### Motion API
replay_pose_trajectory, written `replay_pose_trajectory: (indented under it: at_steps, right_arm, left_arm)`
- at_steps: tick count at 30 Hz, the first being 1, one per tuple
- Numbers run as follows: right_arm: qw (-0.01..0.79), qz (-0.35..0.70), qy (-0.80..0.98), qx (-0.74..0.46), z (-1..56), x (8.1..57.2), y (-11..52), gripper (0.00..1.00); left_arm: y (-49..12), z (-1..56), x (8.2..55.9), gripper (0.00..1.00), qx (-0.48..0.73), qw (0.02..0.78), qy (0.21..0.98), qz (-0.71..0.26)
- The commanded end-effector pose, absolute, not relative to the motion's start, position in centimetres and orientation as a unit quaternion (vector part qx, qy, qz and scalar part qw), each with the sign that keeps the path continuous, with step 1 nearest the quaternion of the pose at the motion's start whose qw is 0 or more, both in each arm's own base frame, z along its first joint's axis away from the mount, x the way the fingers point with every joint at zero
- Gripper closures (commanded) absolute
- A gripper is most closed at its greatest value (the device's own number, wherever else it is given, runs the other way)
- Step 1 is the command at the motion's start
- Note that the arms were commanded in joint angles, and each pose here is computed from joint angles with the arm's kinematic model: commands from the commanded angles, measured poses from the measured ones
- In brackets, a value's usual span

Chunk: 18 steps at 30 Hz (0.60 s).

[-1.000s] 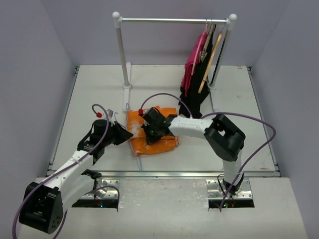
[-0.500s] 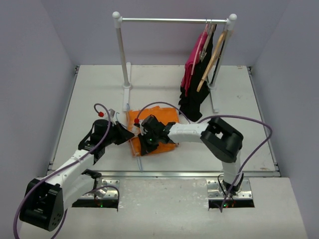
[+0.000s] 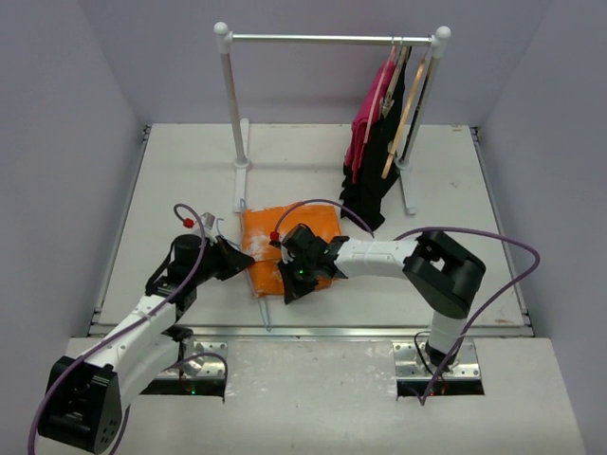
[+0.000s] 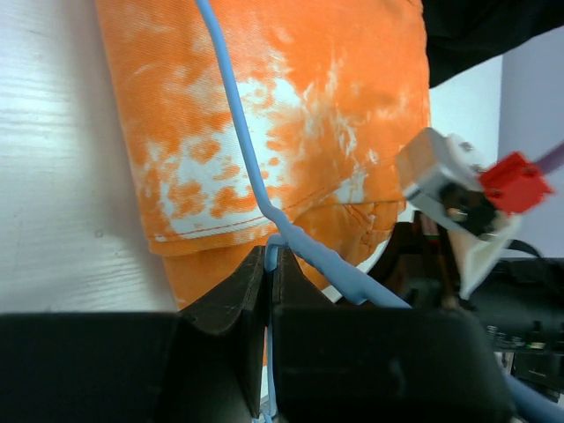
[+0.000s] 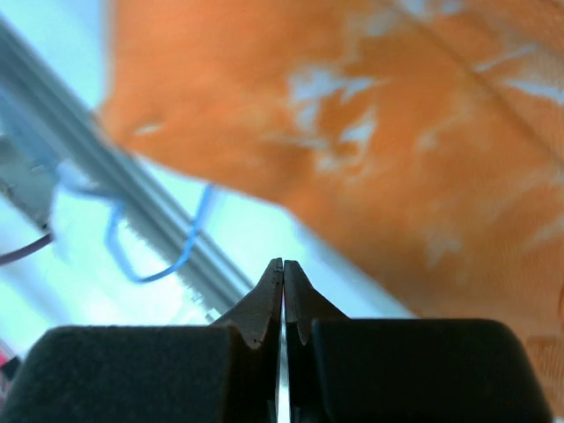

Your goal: Place the trousers on the hanger

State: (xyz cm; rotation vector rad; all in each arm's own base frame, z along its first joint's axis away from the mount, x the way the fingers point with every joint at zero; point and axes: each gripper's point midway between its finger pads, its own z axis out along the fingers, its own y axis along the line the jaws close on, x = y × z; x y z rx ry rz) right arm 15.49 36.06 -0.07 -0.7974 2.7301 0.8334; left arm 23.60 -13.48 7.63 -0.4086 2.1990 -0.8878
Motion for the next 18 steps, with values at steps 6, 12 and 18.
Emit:
replay_pose_trajectory:
  at_steps: [6, 12, 18]
  right_arm:
    - [0.231, 0.361, 0.853, -0.297, 12.8, 20.3, 39.9, 1.0]
    - [0.198, 0.352, 0.872, -0.277, 9.8, 25.6, 42.1, 1.0]
    - [0.159, 0.249, 0.925, -0.238, -0.1, 27.6, 40.5, 1.0]
  left_arm:
    - [-14.0, 8.9, 24.1, 1.0, -0.155, 0.371, 0.834, -0.379]
    - [-12.7, 8.1, 24.7, 1.0, -0.162, 0.385, 0.841, -0.344]
    - [-12.1, 7.7, 25.2, 1.0, -0.156, 0.379, 0.852, -0.325]
